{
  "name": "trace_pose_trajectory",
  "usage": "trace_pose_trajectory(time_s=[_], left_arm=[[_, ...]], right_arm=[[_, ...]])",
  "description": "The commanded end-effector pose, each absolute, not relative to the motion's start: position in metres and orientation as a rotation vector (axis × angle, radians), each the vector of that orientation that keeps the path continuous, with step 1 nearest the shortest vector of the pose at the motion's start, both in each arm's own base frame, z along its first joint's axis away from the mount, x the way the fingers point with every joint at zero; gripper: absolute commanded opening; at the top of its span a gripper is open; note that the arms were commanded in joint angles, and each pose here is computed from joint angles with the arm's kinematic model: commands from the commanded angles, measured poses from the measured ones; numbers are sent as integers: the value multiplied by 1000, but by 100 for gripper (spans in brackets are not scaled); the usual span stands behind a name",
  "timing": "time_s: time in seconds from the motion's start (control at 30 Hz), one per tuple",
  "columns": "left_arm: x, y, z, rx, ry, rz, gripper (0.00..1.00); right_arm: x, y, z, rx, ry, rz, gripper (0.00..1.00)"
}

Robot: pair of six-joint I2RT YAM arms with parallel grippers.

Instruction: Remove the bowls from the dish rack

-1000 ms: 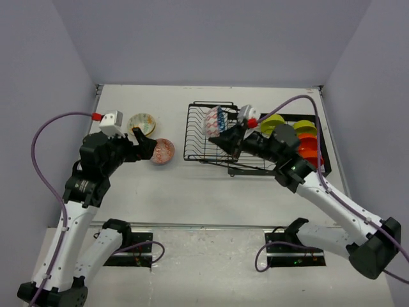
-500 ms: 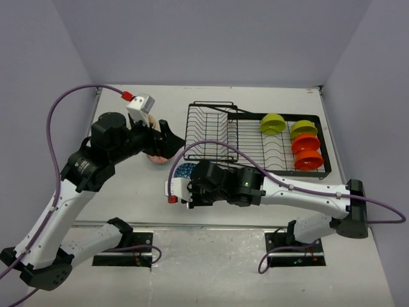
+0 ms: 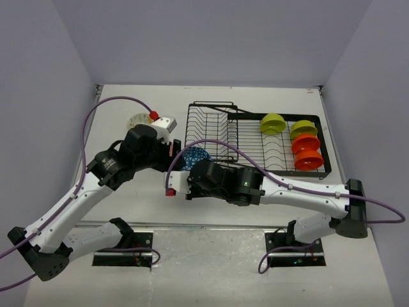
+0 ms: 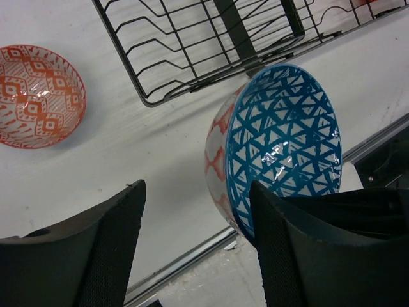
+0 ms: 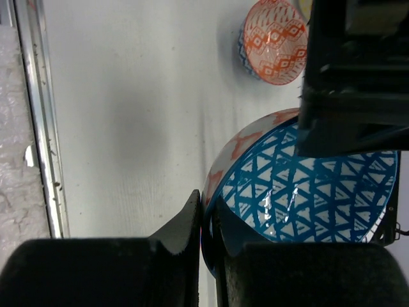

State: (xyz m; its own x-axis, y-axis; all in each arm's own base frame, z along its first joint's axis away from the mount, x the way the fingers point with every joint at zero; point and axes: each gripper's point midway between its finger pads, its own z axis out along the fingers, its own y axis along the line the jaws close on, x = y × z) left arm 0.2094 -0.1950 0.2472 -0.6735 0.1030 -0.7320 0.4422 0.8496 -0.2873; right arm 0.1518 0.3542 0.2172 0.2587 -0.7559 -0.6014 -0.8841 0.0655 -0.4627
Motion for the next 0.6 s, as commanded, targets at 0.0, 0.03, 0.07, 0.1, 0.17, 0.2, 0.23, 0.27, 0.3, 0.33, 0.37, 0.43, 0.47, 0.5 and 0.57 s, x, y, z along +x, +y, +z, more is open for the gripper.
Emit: trace_pose_trajectory(time_s=[0.0, 0.03, 0.07, 0.1, 0.17, 0.2, 0.23, 0.27, 0.3, 0.33, 0.37, 0.43, 0.47, 0.5, 0.57], left_arm=[[213, -195, 246, 409, 2254, -534, 66], [213, -194, 245, 405, 2257, -523, 60], [214, -191, 244, 394, 2259, -503, 57], [215, -190, 244, 389, 2260, -497, 52], [218, -185, 243, 364, 2266, -454, 40], [221, -183, 246, 346, 2259, -441, 31], [222, -181, 249, 326, 2254, -433, 26], [227, -176, 252, 290, 2239, -397, 22], [230, -173, 258, 261, 2223, -385, 12], [232, -171, 261, 238, 2213, -376, 0], [235, -167, 267, 192, 2188, -365, 0], [237, -166, 275, 157, 2156, -376, 0], [239, -162, 283, 114, 2121, -384, 0], [239, -160, 287, 91, 2106, -383, 0], [240, -150, 297, 22, 2061, -376, 0]], right_arm=[[178, 368, 256, -1525, 1431, 107, 0], [181, 370, 258, -1509, 1428, 97, 0], [180, 374, 263, -1492, 1412, 104, 0], [181, 377, 264, -1481, 1404, 102, 0], [182, 384, 271, -1448, 1374, 78, 0], [184, 384, 275, -1424, 1371, 53, 0], [183, 390, 280, -1408, 1349, 50, 0], [183, 392, 282, -1397, 1343, 42, 0], [183, 394, 283, -1387, 1336, 40, 0], [184, 396, 288, -1353, 1332, 43, 0], [183, 399, 289, -1343, 1327, 55, 0], [183, 403, 296, -1299, 1321, 83, 0], [183, 404, 298, -1283, 1321, 88, 0], [183, 405, 299, -1268, 1324, 96, 0], [185, 407, 306, -1219, 1320, 108, 8]])
